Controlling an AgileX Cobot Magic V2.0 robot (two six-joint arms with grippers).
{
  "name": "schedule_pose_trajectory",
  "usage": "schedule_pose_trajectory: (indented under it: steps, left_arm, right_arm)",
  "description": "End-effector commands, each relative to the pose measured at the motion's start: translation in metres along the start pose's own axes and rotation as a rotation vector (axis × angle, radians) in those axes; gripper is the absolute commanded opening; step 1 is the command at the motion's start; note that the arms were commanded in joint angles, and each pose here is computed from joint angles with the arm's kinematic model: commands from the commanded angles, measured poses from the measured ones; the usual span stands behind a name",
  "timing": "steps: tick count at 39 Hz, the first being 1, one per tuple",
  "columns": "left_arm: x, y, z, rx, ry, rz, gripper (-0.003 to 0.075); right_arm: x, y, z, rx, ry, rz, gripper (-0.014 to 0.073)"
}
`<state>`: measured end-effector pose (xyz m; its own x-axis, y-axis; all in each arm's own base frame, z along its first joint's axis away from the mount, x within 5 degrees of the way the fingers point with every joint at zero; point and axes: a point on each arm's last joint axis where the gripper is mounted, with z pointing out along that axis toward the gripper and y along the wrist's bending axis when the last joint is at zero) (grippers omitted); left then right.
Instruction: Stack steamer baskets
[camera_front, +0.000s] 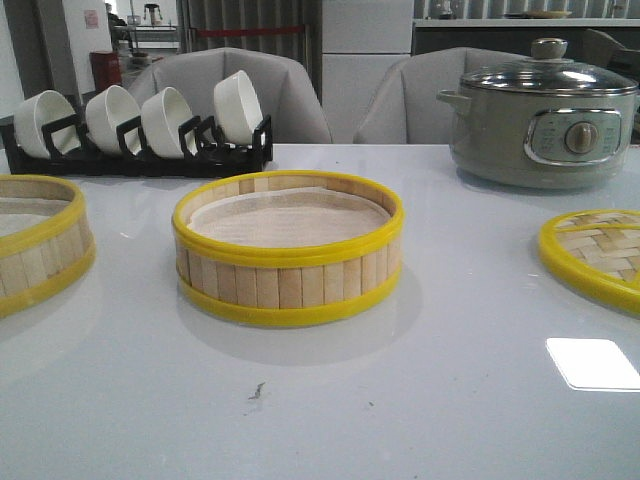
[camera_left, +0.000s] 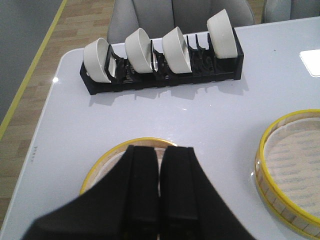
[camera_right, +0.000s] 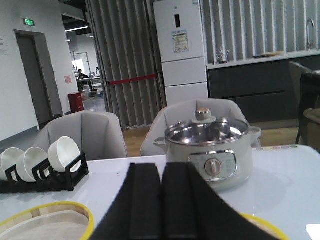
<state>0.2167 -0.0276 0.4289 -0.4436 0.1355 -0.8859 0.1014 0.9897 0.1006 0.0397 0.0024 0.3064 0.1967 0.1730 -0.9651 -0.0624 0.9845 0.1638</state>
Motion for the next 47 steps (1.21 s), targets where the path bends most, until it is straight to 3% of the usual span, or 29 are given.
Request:
schedule_pose_trajectory:
  steps: [1,6,14,36,38,40,44,47]
  left_arm:
    - [-0.015,0.0,-0.012,0.0,-0.113,0.005,0.0086]
    - [-0.014,0.001,-0.012,0.0,-0.106,0.005,0.0087]
    - [-0.011,0.0,-0.011,0.001,-0.07,0.001,0.0086]
    - [-0.01,-0.002,-0.013,0.031,-0.059,-0.034,0.0087]
    - [-0.01,-0.004,-0.014,0.053,-0.056,-0.058,0.0087]
    - [-0.01,-0.006,-0.014,0.072,-0.058,-0.077,0.0087]
    - [-0.011,-0.007,-0.012,0.086,-0.062,-0.093,0.0088]
    - [-0.011,-0.008,-0.009,0.092,-0.065,-0.05,0.0097]
  right_arm:
    - [-0.038,0.007,0.025,0.004,0.08,-0.052,0.0055]
    - [-0.054,0.01,0.076,0.014,0.268,-0.04,0.0055]
    - [-0.066,0.013,0.127,0.015,0.404,-0.014,0.0055]
    - [-0.065,0.014,0.146,0.012,0.368,0.124,0.0067]
    - [-0.065,0.014,0.146,0.011,0.37,0.124,0.012]
    - [-0.064,0.014,0.145,0.011,0.377,0.124,0.0226]
    - [-0.063,0.014,0.145,0.011,0.383,0.12,0.0517]
    - [-0.063,0.013,0.148,0.016,0.379,0.105,0.0584]
